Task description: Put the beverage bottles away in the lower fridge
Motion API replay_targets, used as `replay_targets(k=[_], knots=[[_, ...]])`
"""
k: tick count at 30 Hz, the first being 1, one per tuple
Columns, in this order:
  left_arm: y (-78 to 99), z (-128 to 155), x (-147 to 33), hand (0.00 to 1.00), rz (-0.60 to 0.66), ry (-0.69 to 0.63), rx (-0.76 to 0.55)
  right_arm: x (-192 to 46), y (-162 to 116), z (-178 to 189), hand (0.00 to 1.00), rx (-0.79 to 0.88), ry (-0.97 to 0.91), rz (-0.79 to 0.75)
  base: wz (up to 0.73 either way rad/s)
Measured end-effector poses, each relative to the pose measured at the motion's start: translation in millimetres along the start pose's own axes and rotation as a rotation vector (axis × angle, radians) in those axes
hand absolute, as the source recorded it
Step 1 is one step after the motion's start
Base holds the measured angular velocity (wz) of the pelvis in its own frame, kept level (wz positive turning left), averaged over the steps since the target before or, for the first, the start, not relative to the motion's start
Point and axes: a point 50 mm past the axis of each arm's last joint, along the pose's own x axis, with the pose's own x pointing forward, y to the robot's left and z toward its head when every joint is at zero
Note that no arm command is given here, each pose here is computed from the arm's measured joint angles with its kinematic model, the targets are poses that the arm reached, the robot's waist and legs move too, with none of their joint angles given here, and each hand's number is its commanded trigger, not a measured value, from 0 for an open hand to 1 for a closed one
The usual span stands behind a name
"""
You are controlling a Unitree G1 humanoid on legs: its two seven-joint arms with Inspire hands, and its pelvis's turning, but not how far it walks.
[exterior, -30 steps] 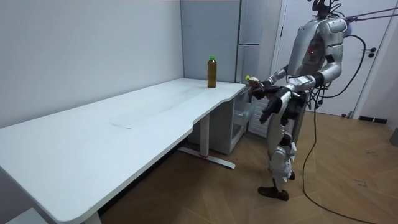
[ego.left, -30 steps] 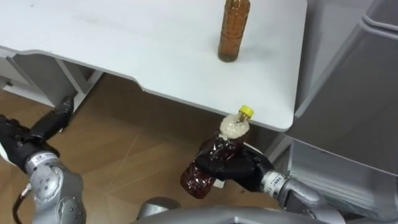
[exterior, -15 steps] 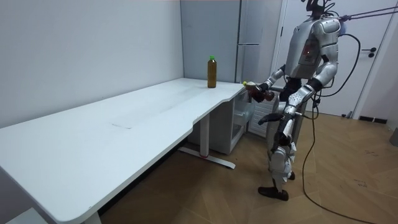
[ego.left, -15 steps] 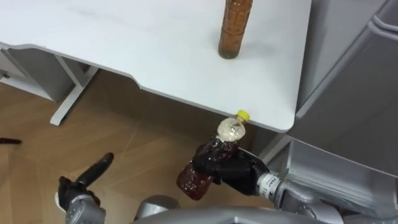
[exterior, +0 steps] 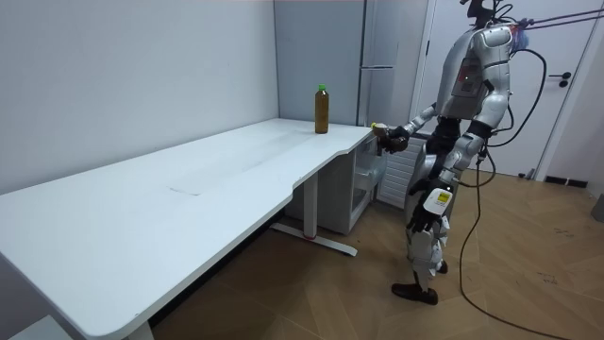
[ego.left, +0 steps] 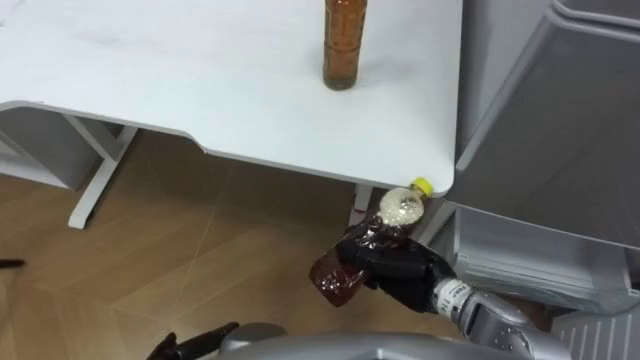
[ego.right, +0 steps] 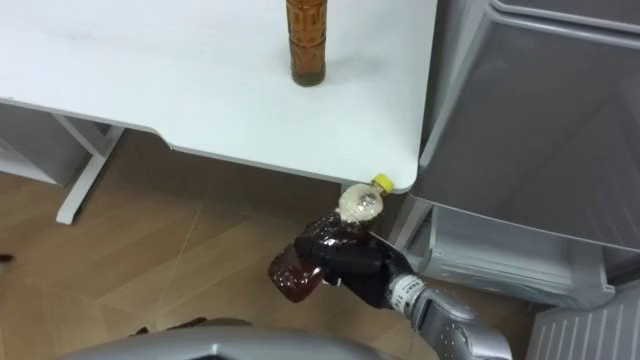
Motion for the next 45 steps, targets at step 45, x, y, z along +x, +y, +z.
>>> replay_targets(k=[45], knots=[[3.8,11.8,4.4,0.00,0.005,-0.034,0.396,-27.9,-71.6,-12.0,1.00,0.897,-0.408,-0.586,-0.04]])
